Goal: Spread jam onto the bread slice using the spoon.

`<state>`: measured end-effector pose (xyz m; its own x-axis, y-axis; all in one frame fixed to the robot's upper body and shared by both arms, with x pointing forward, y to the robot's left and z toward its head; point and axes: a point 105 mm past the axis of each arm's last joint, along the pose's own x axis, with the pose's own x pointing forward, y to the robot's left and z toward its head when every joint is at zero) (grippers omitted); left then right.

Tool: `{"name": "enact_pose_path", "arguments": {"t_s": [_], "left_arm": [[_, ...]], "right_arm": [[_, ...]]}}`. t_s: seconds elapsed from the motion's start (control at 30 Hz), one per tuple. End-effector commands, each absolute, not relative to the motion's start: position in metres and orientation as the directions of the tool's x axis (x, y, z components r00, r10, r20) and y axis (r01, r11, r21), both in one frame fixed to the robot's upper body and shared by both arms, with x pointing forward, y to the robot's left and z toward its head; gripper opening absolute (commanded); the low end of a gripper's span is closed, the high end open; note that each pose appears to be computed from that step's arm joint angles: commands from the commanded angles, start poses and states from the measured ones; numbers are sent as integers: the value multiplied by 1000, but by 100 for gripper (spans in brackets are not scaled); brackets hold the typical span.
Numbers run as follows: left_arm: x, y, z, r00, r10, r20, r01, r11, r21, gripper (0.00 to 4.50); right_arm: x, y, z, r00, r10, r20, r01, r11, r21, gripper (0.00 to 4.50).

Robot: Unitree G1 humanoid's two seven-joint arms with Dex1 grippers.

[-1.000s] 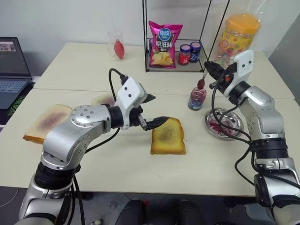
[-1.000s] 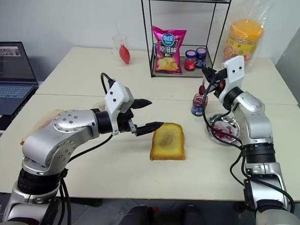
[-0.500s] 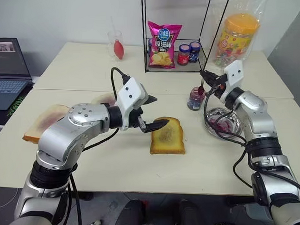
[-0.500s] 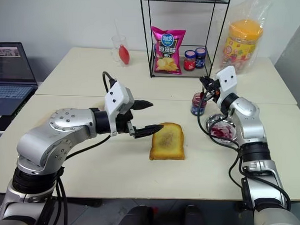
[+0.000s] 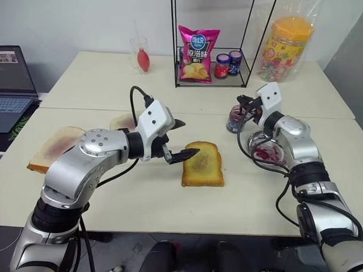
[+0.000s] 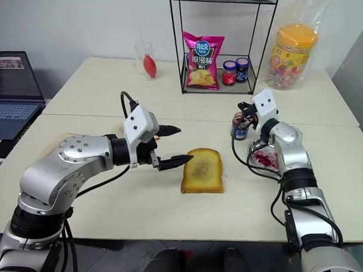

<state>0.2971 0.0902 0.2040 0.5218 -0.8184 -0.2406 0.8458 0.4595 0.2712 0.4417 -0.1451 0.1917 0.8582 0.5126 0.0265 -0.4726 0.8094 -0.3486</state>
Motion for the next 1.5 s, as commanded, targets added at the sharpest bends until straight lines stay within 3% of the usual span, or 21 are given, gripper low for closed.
{"name": "enact_pose_path", "arguments": {"t_s": [0.03,1.0,1.5], "left_arm": [[296,91,210,531,-815,-230,835,459,302,450],[297,91,205,535,-809,-245,834,457,310,450],[297,90,204,529,-811,-250,836,449,316,450]], "right_arm": [[446,-144,209,864,498,75,-457,838,-300,3],[436,-160,224,921,362,145,-386,897,215,3],[434,-167,233,929,329,169,-367,870,330,3]]}}
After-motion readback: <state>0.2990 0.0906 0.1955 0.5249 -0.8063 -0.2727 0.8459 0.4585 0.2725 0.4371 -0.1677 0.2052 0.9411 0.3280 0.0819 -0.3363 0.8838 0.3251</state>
